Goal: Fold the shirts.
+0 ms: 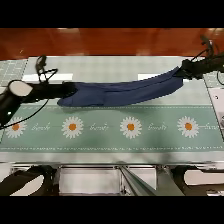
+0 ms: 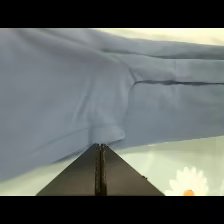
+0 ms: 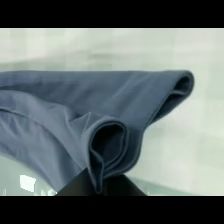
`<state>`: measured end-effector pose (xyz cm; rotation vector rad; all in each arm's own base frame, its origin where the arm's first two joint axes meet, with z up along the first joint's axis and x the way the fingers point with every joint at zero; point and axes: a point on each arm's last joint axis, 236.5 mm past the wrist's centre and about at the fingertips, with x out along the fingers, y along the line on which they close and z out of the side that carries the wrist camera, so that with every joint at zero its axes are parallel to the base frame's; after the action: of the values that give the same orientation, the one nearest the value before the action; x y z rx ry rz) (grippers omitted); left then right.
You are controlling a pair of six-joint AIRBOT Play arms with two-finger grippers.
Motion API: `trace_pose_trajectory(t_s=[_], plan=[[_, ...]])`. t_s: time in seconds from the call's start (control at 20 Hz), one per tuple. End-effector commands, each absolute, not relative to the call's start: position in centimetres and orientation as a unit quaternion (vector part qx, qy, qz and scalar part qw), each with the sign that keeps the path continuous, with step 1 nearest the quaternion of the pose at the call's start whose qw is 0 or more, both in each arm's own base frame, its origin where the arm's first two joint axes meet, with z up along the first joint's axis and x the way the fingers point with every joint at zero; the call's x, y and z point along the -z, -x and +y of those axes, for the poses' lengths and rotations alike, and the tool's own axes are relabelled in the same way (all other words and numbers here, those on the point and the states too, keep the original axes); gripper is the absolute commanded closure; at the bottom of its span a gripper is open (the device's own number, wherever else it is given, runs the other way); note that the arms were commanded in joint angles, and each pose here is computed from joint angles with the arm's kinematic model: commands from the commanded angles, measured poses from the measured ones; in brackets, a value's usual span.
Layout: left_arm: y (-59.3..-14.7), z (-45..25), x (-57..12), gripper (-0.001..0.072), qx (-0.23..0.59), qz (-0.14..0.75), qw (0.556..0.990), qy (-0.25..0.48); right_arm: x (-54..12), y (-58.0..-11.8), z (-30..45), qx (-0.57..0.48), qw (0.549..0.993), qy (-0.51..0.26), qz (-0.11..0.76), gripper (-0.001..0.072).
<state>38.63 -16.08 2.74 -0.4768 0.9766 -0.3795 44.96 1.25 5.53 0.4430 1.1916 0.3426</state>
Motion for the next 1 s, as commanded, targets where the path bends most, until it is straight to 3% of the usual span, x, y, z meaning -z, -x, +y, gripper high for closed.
trace_pose_trajectory(t_s=[0.0,0.3,0.65,0.8,0.95], plan=[[-40.1,-24.4,-2.3,0.0690,0.250,0.480,0.818,0.193,-9.7,-41.6,1.0,-0.142,0.813,-0.175,0.537,0.0677],[-39.9,-40.3,0.6,0.0689,0.364,0.557,0.732,0.143,-13.0,-37.2,3.2,-0.153,0.826,-0.190,0.508,0.0677],[-30.1,-50.0,6.9,0.0689,0.408,0.660,0.622,0.108,-15.9,-35.2,4.4,-0.167,0.843,-0.186,0.477,0.0677],[-29.0,-51.6,7.0,0.0689,0.415,0.663,0.608,0.133,-16.1,-35.1,5.1,-0.178,0.840,-0.193,0.476,0.0677],[-32.5,-48.7,4.3,0.0689,0.408,0.651,0.622,0.150,-16.3,-35.1,5.6,-0.182,0.837,-0.201,0.476,0.0677]])
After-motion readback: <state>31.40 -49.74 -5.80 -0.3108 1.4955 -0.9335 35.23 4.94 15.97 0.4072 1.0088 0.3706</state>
